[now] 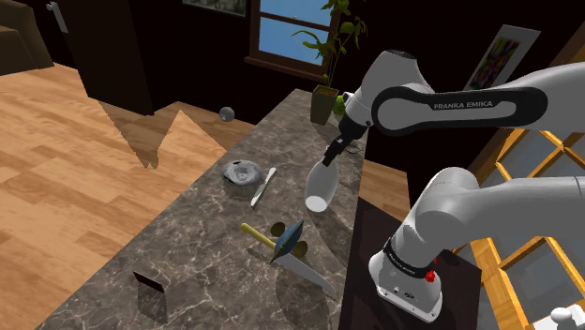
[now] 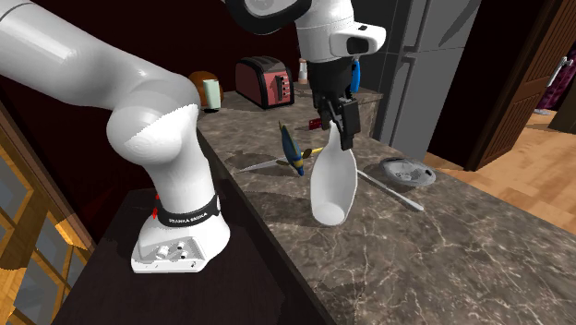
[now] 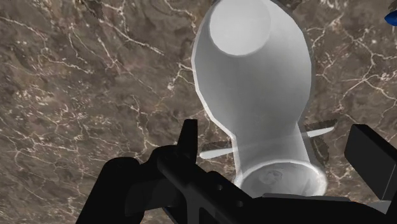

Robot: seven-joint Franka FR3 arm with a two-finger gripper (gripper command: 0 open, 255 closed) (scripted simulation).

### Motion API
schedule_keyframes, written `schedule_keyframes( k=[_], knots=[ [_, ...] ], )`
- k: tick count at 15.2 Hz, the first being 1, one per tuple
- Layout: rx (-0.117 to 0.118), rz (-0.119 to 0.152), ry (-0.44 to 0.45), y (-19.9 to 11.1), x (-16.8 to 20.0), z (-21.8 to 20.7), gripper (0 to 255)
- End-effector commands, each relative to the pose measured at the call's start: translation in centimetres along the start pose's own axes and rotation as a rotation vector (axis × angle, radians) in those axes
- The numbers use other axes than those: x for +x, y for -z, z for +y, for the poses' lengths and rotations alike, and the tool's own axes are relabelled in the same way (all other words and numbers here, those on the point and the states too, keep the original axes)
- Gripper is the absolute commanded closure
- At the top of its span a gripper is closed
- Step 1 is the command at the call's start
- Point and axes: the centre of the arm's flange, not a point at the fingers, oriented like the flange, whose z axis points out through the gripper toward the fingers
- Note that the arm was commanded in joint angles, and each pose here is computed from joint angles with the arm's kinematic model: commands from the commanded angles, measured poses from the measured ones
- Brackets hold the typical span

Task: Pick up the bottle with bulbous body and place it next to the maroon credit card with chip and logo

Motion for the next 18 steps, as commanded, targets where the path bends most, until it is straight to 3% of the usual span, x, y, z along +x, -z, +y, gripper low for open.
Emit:
schedule_keyframes(
  k=[1, 10, 18],
  knots=[
    [0.0, 0.0, 0.0, 0.0, 0.0, 0.0, 255],
    [0.0, 0.0, 0.0, 0.0, 0.0, 0.0, 255],
    [0.0, 0.0, 0.0, 4.1, 1.0, -0.1, 255]
  ],
)
